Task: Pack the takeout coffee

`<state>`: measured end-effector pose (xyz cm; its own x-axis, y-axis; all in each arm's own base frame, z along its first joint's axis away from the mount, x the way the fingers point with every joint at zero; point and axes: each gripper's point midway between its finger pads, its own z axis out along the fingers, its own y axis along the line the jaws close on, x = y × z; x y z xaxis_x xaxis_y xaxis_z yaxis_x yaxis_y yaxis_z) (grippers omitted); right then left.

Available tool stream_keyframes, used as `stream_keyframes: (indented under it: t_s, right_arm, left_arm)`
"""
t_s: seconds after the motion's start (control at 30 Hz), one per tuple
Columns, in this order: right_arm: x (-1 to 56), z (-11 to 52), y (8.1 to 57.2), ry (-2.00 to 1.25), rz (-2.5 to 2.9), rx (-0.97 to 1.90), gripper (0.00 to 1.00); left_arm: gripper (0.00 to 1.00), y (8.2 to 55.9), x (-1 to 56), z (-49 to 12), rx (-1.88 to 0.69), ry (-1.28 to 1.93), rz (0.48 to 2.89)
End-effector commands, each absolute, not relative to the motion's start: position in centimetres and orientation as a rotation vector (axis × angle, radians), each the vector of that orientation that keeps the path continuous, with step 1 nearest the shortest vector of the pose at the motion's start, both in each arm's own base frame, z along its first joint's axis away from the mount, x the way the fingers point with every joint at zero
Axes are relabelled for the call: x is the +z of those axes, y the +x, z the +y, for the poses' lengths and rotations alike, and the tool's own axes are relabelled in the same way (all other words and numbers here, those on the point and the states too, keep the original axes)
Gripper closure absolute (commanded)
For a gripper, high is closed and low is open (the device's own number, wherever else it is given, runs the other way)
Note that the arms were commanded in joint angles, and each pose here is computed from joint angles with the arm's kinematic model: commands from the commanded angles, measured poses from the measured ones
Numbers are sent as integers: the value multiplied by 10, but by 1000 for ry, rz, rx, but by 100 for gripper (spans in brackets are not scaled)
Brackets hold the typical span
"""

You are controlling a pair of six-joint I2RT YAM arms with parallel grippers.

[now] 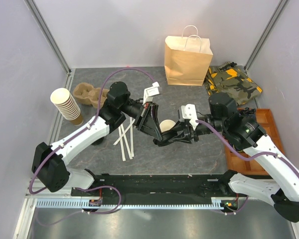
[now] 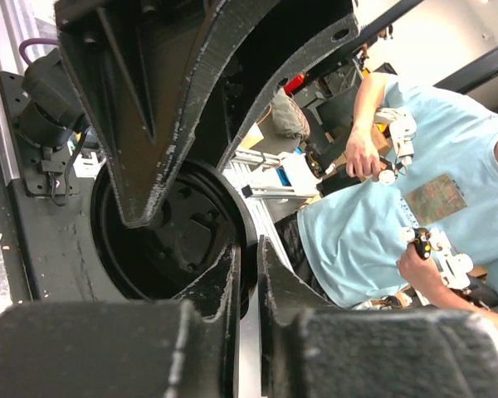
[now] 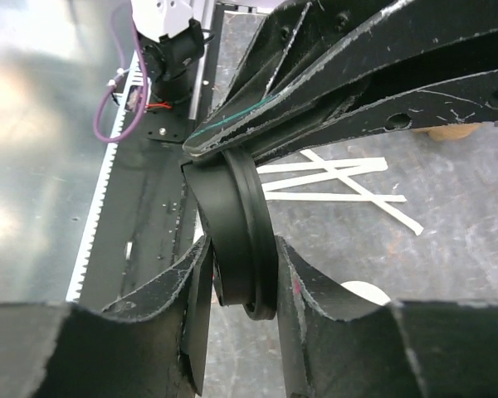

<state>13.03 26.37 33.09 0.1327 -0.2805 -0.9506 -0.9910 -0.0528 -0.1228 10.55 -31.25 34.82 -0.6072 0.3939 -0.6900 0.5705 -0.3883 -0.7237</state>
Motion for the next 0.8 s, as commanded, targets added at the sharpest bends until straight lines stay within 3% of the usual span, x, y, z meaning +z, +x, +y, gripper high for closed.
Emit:
stream_keyframes:
  t_s: [0.0,0.2,0.3,0.47,0.6,0.77]
  right_arm:
    - [329,264,126,-1513,1301,1003,72]
    - [326,264,125,-1468,1366,1042,92]
    - [324,264,126,-1426,1392,1055,100]
    - [315,264,134,-1295,1520,1126,100]
    - [326,270,142,-1119,1570,1282,100]
    - [332,275,152,-845,1650,1548,100]
  left_arm:
    - [80,106,343,-311,-2118,1349,1639]
    - [60,134,346,-308,-1953,1215,1659]
    - [55,172,352,-297,-1792,1036,1687]
    - [47,212,378,-273,-1493,853,1620]
    - [41,209,372,-260,-1256,963,1486]
    - [42,202,342,-244,-1030,1060,1374]
